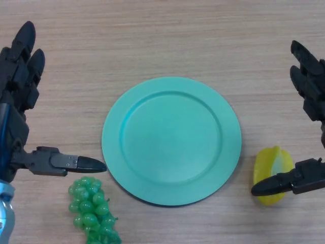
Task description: Pick up the yellow starfruit and place it on the plate
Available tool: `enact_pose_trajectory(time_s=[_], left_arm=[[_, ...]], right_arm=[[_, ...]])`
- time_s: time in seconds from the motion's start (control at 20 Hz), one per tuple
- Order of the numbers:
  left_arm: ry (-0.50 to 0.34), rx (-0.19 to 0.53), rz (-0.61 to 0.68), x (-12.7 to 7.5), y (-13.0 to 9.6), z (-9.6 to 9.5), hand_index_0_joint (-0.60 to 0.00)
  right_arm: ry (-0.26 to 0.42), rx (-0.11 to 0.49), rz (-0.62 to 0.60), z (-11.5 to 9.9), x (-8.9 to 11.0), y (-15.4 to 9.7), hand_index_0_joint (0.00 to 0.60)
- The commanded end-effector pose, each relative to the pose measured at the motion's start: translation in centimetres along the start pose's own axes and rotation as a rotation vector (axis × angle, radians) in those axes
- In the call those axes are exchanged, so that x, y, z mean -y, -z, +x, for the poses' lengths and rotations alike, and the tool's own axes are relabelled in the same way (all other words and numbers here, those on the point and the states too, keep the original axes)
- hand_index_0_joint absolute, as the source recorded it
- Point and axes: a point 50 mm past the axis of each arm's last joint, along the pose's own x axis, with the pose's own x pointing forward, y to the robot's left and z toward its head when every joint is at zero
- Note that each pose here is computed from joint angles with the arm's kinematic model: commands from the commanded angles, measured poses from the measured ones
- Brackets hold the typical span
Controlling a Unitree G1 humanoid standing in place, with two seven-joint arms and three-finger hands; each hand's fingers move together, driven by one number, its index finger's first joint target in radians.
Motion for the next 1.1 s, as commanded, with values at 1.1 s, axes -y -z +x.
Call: enact_pose_trajectory(time_s=[1.1], left_arm=[[0.077, 0.093, 0.159, 1.3, -1.8, 1.0, 0.000]], right_arm=[[0.073, 0.073, -0.492, -0.1, -0.1, 0.9, 0.000]])
